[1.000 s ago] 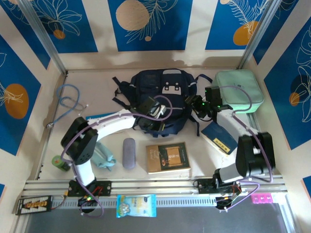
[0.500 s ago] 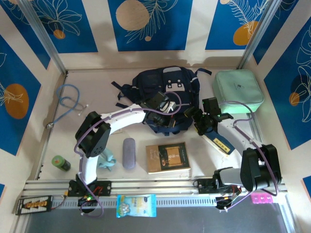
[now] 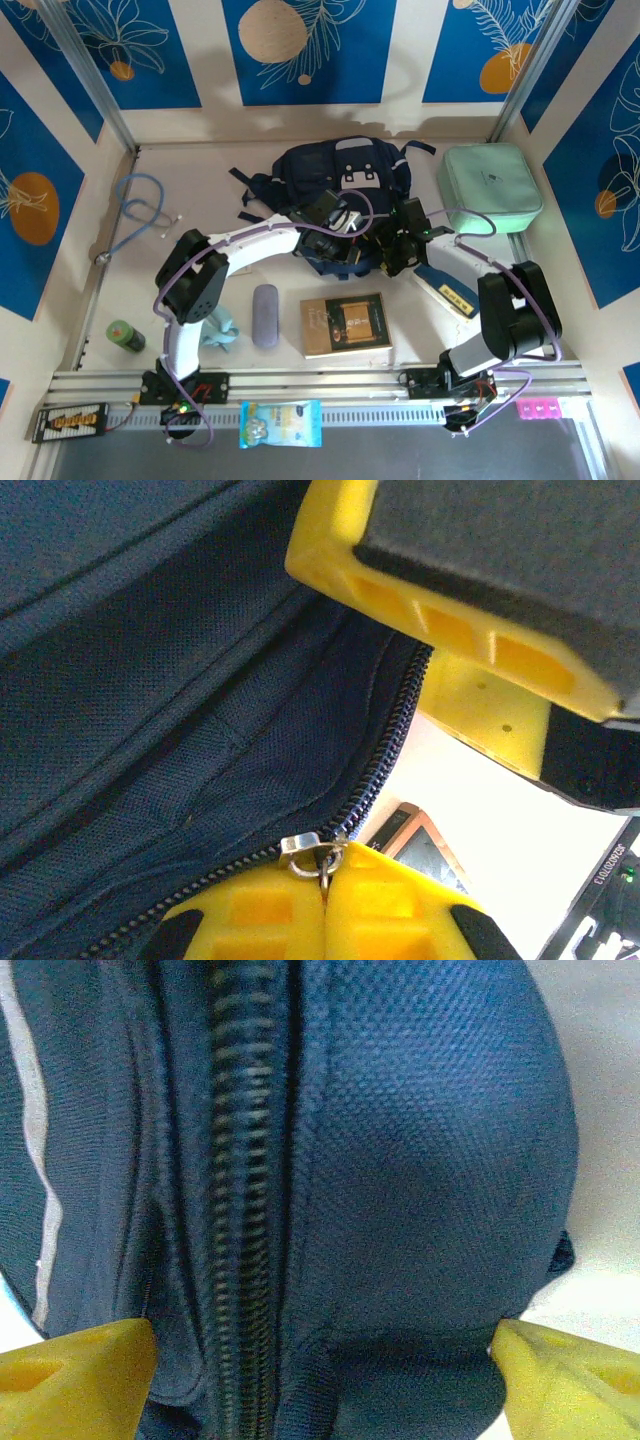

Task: Pack the student bag
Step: Unzip the student bag at the center of the table.

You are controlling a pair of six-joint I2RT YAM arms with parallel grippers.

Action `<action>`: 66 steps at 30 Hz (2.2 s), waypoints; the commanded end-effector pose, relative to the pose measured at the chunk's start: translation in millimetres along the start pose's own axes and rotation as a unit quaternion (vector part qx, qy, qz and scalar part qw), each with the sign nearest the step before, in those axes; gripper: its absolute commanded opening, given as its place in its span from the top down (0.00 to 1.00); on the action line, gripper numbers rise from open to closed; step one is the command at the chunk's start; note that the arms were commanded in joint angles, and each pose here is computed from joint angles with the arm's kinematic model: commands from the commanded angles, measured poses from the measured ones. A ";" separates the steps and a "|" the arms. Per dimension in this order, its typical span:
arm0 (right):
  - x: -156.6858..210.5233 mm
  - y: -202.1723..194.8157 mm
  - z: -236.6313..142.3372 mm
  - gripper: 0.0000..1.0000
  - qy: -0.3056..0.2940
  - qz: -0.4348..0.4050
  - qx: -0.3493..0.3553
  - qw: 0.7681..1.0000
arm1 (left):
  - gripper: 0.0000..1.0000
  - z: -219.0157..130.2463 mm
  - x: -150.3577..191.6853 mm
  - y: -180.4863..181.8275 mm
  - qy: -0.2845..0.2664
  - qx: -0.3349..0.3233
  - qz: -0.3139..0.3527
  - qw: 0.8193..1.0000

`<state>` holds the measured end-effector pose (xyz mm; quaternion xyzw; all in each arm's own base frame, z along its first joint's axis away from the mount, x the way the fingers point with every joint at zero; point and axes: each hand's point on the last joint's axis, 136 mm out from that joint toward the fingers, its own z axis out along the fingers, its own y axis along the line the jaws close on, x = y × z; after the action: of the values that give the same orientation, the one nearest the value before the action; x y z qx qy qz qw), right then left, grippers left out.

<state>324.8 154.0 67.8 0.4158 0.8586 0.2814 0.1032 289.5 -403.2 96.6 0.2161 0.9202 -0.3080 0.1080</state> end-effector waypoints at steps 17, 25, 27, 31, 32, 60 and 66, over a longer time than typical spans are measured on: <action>-1.6 -9.7 9.5 0.60 -0.003 0.035 0.020 0.999 | 1.00 -14.6 23.3 6.8 0.057 -0.035 0.002 0.998; -17.7 -14.7 5.4 0.68 -0.045 0.020 0.033 0.998 | 1.00 -45.5 35.4 36.4 0.055 -0.084 0.000 0.995; -20.7 -12.1 3.4 0.70 -0.050 0.012 0.031 0.998 | 1.00 -53.7 36.7 44.2 0.052 -0.096 0.000 0.994; -27.7 -10.2 -1.4 0.70 -0.063 0.001 0.028 0.998 | 1.00 -65.2 41.0 68.9 0.050 -0.126 0.000 0.991; -29.9 -9.7 -3.4 0.70 -0.066 -0.002 0.027 0.997 | 1.00 -67.6 42.8 77.2 0.050 -0.138 0.001 0.989; -22.0 -32.8 -74.2 0.32 -0.056 -0.019 0.015 0.998 | 1.00 -8.8 1.6 -2.1 0.009 -0.031 0.057 0.998; 2.9 -33.2 -60.0 0.28 -0.023 -0.020 0.022 0.999 | 1.00 -3.9 6.0 -1.1 0.017 -0.029 0.056 0.998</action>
<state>285.1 103.5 104.4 0.4007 0.8702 0.2444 0.1499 280.5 -386.6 87.8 0.2674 0.9250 -0.2477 0.1076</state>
